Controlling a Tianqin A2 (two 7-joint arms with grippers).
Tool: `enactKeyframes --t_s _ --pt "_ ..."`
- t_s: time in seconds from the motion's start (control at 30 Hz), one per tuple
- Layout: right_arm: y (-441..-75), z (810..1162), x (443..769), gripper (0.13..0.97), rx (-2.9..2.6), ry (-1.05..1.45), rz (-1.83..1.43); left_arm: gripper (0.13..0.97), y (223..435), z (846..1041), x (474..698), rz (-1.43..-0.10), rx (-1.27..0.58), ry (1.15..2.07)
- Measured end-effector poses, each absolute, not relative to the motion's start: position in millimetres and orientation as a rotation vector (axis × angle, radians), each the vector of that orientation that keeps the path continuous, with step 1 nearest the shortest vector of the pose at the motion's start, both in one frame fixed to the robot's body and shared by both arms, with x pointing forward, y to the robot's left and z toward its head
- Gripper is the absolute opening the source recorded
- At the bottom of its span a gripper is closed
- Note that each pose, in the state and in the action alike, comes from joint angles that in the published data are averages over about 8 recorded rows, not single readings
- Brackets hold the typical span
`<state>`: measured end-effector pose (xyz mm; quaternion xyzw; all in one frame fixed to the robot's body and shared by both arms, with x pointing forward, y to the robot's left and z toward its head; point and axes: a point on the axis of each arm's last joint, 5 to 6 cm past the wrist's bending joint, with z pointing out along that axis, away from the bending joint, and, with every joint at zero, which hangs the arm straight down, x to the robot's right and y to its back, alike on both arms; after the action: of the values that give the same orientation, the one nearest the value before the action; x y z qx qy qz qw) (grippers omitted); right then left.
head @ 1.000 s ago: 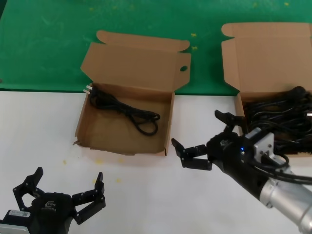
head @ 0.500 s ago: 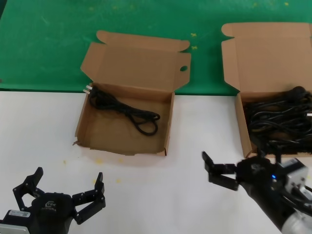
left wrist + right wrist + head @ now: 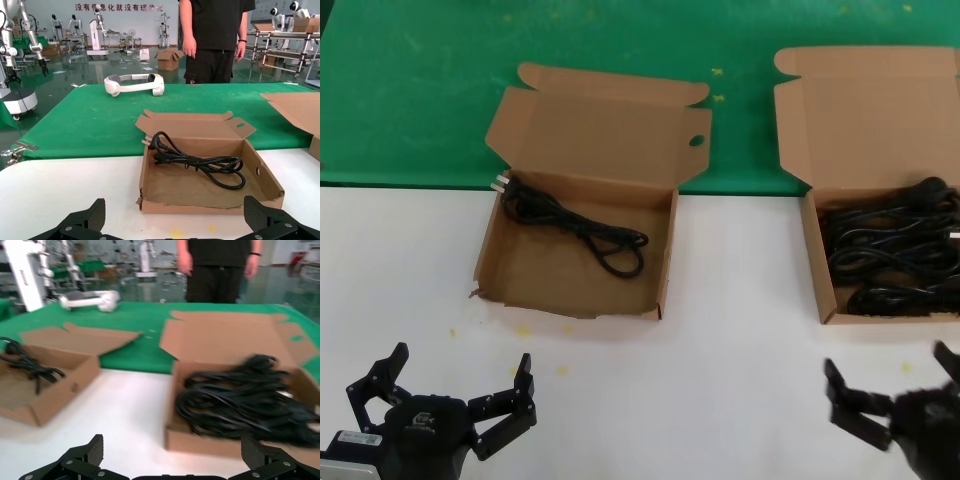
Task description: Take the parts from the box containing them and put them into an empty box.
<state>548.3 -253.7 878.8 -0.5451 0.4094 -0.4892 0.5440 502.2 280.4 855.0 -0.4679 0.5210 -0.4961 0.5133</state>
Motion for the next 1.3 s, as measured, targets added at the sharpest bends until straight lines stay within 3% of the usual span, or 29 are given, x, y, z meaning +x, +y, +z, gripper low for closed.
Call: enactKeyframes --t_s 0.33,1.3 --pt "-272.4 861.5 520.0 0.966 -1.269 1.087 -1.218 0.966 280.4 855.0 502.2 -1.193 -1.125 1.253" --pt "-272.9 861.0 519.2 0.966 -1.269 1.09 -1.22 0.966 280.4 855.0 502.2 -1.193 -1.125 1.253"
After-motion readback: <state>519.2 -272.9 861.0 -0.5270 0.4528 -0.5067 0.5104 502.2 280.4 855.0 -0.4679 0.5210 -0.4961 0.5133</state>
